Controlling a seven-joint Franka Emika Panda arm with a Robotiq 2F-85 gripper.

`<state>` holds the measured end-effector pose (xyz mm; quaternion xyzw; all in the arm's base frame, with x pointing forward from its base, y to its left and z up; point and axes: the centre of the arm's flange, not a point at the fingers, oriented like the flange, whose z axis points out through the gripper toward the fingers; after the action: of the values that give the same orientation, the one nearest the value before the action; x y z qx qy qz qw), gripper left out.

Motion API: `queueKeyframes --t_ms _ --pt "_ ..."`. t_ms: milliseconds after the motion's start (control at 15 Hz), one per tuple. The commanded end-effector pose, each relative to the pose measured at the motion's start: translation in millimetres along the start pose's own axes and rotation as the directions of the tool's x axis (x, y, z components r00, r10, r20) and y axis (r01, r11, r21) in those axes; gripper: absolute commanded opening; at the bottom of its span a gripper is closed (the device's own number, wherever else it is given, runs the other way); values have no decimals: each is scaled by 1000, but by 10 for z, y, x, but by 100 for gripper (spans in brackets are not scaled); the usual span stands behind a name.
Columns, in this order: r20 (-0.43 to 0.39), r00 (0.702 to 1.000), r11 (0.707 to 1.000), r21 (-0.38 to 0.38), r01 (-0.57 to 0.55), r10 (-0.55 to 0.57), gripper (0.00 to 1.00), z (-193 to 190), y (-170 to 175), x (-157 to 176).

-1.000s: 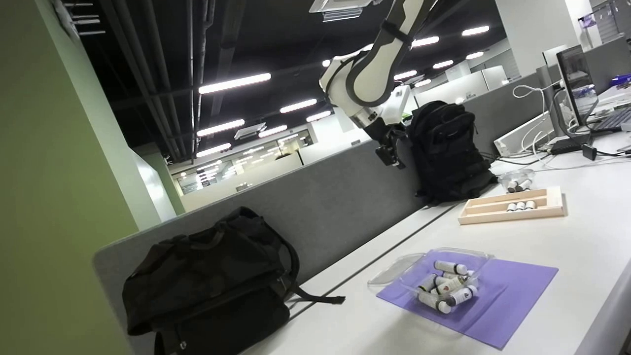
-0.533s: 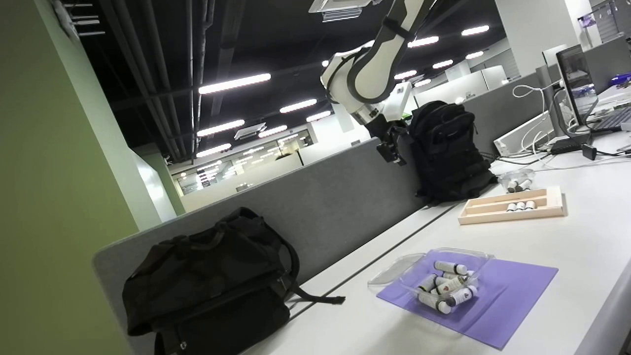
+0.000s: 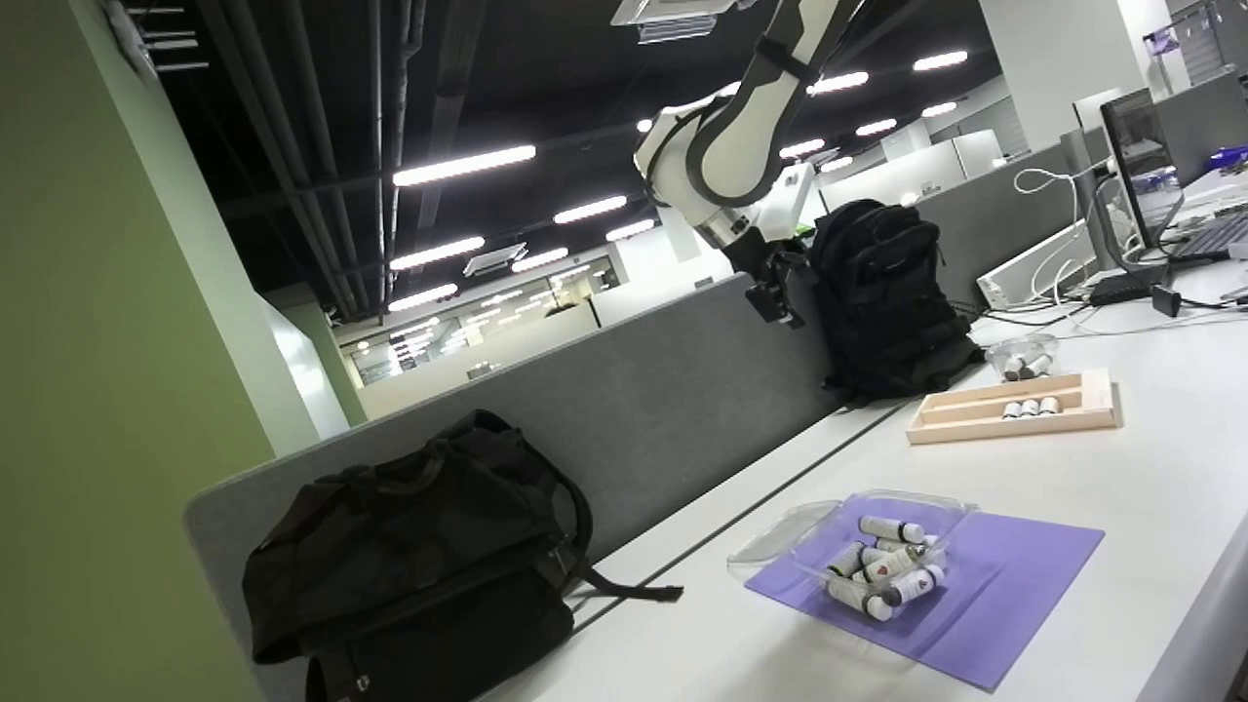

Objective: Close the lid of the bowl

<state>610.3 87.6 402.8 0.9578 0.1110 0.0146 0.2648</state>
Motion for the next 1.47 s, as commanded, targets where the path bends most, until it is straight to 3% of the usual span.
queueKeyframes --t_ms 0,67,400,600,933,1200,1267,1400 --pt "71 995 998 -6 -68 68 100 -119 -2 319" --pt "88 996 1000 3 -27 27 100 -169 -85 384" --pt "-18 999 992 -121 47 -49 100 -396 -678 695" --pt "-40 993 981 -163 104 -112 100 -428 -885 771" --pt "-52 972 969 -115 220 -227 100 -424 -984 851" --pt "-14 939 936 -90 341 -344 100 -442 -956 860" --pt "-29 950 946 -108 307 -311 100 -371 -1024 759" --pt "-25 941 937 -104 334 -338 100 -383 -1009 764"
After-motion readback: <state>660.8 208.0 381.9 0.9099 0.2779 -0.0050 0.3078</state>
